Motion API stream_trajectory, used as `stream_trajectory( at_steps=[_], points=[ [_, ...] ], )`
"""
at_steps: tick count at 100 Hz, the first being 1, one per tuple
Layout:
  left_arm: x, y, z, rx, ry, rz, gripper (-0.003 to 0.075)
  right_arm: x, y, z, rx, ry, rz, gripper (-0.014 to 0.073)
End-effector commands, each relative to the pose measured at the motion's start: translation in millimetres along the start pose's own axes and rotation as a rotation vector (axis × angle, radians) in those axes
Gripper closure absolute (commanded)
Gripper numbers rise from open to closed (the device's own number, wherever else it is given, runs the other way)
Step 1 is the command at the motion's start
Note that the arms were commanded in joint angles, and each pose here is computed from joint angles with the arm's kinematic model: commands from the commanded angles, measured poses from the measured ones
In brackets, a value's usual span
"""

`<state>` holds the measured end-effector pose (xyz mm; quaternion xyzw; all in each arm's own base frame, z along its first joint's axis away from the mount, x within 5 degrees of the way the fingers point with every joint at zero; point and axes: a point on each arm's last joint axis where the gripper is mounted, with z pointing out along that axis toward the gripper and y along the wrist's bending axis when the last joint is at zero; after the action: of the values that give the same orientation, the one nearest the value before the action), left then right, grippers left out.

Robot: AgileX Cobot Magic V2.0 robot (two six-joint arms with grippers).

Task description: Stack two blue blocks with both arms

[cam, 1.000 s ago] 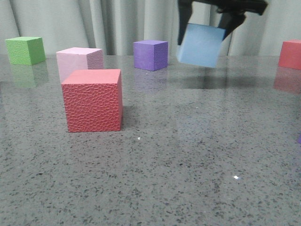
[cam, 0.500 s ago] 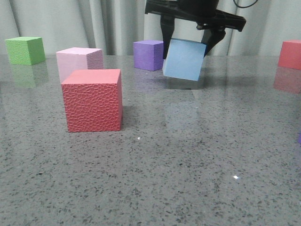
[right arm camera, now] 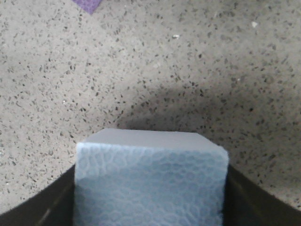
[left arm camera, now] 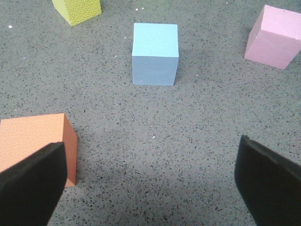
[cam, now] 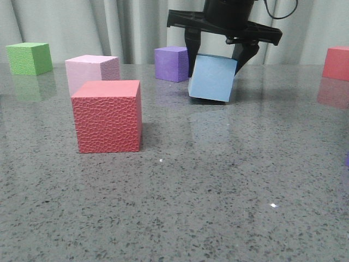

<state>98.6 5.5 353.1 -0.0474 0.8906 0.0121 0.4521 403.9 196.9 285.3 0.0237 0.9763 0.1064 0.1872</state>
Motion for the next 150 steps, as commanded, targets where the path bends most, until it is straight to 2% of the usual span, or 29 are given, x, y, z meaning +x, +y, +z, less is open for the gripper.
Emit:
stream_trajectory(
  at_steps=[1, 11, 53, 74, 86, 101, 122, 150],
  points=[
    [-13.3, -1.0, -5.6, 0.011, -0.086, 0.001, 0.0030, -7.6, 5.5, -36.7, -0.055, -0.103, -0.005, 0.0081],
    [-13.3, -1.0, -5.6, 0.011, -0.086, 0.001, 0.0030, -7.5, 5.6, -36.7, -0.055, -0.102, -0.005, -0.0018],
    [-13.3, -1.0, -5.6, 0.011, -0.086, 0.001, 0.0030, -11.0, 8.5, -48.6, -0.076, -0.124, -0.002, -0.0014],
    [-13.3, -1.0, -5.6, 0.011, -0.086, 0.001, 0.0030, -19.3, 12.8, -74.1, -0.089, -0.172, -0.051, -0.0014],
    [-13.3, -1.0, -5.6, 0.011, -0.086, 0.001, 0.0030, -23.6, 10.4, -93.5, -0.051, -0.214, -0.077, -0.0014],
    [-13.3, -1.0, -5.6, 0.011, -0.086, 0.001, 0.0030, -24.7, 2.2, -119.6, 0.010, -0.281, -0.135, -0.0014],
    [-13.3, -1.0, -5.6, 0.011, -0.086, 0.001, 0.0030, -22.8, -14.1, -161.4, 0.018, -0.360, -0.187, -0.0014],
    [-13.3, -1.0, -5.6, 0.011, -0.086, 0.001, 0.0030, -13.3, -60.6, -194.2, 0.084, -0.389, -0.157, -0.0014]
  ],
)
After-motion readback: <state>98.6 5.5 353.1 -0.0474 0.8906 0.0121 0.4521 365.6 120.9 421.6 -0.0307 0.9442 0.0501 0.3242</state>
